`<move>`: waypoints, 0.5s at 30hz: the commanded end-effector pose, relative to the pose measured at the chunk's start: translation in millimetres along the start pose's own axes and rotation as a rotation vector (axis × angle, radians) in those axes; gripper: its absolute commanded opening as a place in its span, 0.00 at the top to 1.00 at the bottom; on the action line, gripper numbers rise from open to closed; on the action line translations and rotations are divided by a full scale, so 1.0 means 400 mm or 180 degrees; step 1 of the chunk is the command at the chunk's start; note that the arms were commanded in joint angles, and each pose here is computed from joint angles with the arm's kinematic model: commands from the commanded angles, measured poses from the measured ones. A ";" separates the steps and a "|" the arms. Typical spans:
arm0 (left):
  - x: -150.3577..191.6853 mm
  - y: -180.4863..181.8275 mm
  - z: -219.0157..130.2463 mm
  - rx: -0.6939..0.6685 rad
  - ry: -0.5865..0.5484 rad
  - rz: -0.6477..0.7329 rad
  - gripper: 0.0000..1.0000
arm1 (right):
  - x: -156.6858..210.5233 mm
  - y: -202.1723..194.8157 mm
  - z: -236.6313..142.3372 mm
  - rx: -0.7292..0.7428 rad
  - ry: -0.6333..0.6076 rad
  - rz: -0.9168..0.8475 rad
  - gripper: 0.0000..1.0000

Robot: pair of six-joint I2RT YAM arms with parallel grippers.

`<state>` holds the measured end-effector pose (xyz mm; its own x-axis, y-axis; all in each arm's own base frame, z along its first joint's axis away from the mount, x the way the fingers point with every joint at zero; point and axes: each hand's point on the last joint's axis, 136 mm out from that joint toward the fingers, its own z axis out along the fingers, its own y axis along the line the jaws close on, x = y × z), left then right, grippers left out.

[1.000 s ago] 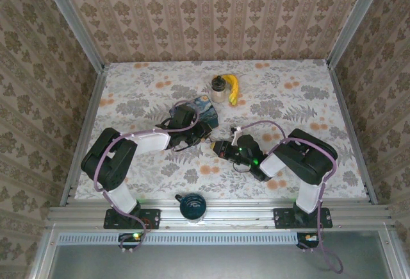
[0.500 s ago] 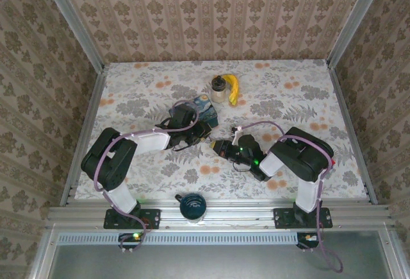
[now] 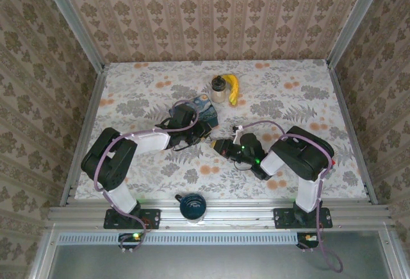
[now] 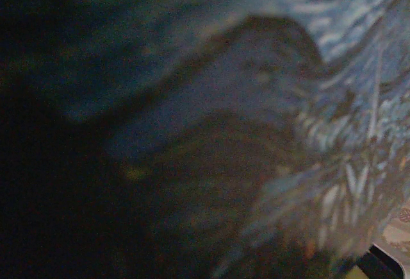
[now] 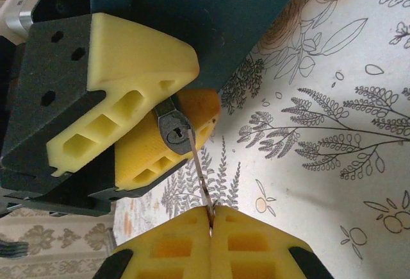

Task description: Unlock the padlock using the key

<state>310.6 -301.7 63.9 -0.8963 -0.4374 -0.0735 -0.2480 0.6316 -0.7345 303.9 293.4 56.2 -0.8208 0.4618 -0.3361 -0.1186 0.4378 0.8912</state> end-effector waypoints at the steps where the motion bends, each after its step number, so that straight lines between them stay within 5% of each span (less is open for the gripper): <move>1: 0.059 0.022 0.012 -0.0031 0.0349 -0.0127 0.84 | -0.044 0.069 0.016 -0.0359 -0.0107 0.0020 1.00; 15: 0.059 0.020 0.010 -0.0018 0.0349 -0.0102 0.85 | -0.055 0.065 0.029 -0.0454 0.0081 0.0418 1.00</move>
<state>314.2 -300.9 63.7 -0.8928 -0.4437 -0.0775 -0.2473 0.6267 -0.7390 306.8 301.1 54.9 -0.8737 0.4500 -0.1847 -0.0262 0.3356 0.9416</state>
